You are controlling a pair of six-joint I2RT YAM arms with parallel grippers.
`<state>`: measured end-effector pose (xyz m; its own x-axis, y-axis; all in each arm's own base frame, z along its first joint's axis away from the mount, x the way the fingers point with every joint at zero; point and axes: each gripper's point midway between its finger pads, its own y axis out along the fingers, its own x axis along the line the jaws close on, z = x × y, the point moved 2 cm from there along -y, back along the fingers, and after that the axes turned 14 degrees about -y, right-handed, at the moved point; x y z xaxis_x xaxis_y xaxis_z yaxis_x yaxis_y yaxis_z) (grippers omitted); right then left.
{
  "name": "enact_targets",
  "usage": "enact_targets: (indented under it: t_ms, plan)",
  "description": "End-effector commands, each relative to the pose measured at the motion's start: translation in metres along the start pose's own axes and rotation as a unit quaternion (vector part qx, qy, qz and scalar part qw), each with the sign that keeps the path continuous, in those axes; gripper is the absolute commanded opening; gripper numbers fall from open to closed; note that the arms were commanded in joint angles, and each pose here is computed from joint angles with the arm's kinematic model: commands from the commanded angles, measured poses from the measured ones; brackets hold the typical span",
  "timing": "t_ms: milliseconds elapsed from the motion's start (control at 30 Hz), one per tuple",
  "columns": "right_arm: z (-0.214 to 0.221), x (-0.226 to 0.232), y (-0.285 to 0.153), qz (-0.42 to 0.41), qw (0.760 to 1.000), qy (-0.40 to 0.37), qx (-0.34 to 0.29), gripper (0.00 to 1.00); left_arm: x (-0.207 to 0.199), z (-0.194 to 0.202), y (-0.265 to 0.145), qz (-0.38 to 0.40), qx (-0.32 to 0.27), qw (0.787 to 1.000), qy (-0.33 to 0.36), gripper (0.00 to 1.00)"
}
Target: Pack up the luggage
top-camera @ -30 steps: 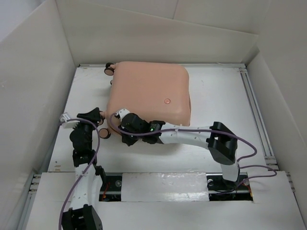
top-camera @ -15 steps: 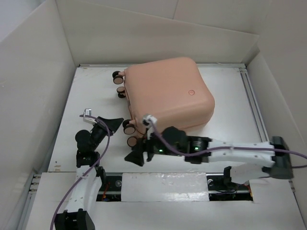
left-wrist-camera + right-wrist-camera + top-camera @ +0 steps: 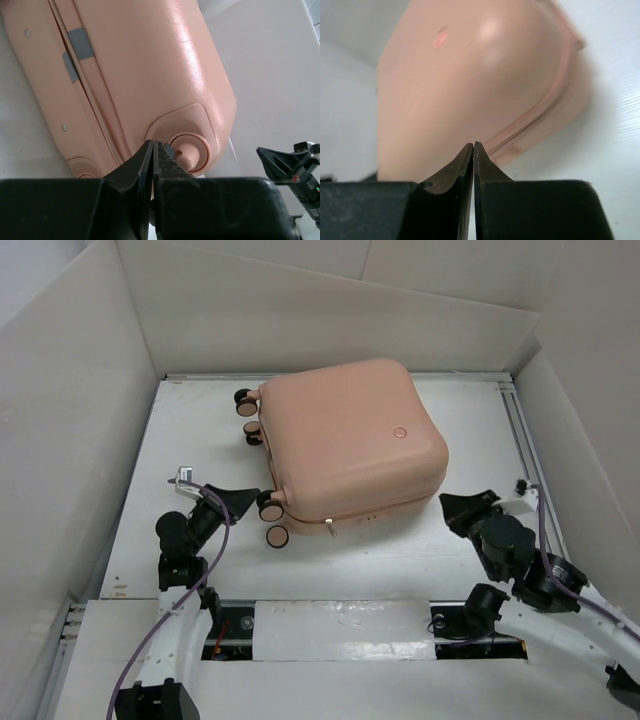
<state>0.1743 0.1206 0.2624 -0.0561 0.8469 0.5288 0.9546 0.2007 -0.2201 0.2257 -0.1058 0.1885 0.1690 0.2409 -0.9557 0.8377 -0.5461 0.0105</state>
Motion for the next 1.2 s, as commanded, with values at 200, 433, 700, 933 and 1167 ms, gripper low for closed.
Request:
enact_targets:
  t_ms: [200, 433, 700, 933, 1167]
  plan:
    - [-0.010, -0.073, 0.058, 0.187, 0.981, -0.043, -0.012, 0.06, -0.036, 0.000, -0.003, 0.050, 0.019, 0.998, 0.045, 0.00]
    - [-0.014, -0.069, 0.115, 0.108, 0.993, -0.047, 0.027, 0.06, -0.046, -0.048, 0.006, -0.032, -0.078, 0.993, 0.079, 0.38]
    - [-0.029, -0.019, 0.195, -0.010, 0.993, -0.082, 0.079, 0.07, -0.023, -0.086, 0.048, -0.065, -0.127, 0.988, -0.059, 0.90]
    - [-0.037, -0.012, 0.211, -0.045, 0.988, -0.121, 0.089, 0.16, -0.012, -0.135, 0.103, -0.019, -0.114, 0.981, -0.157, 0.96]
    - [-0.027, -0.011, 0.148, -0.071, 0.987, -0.130, 0.067, 0.52, -0.029, -0.181, 0.102, 0.030, -0.206, 0.970, -0.126, 1.00]
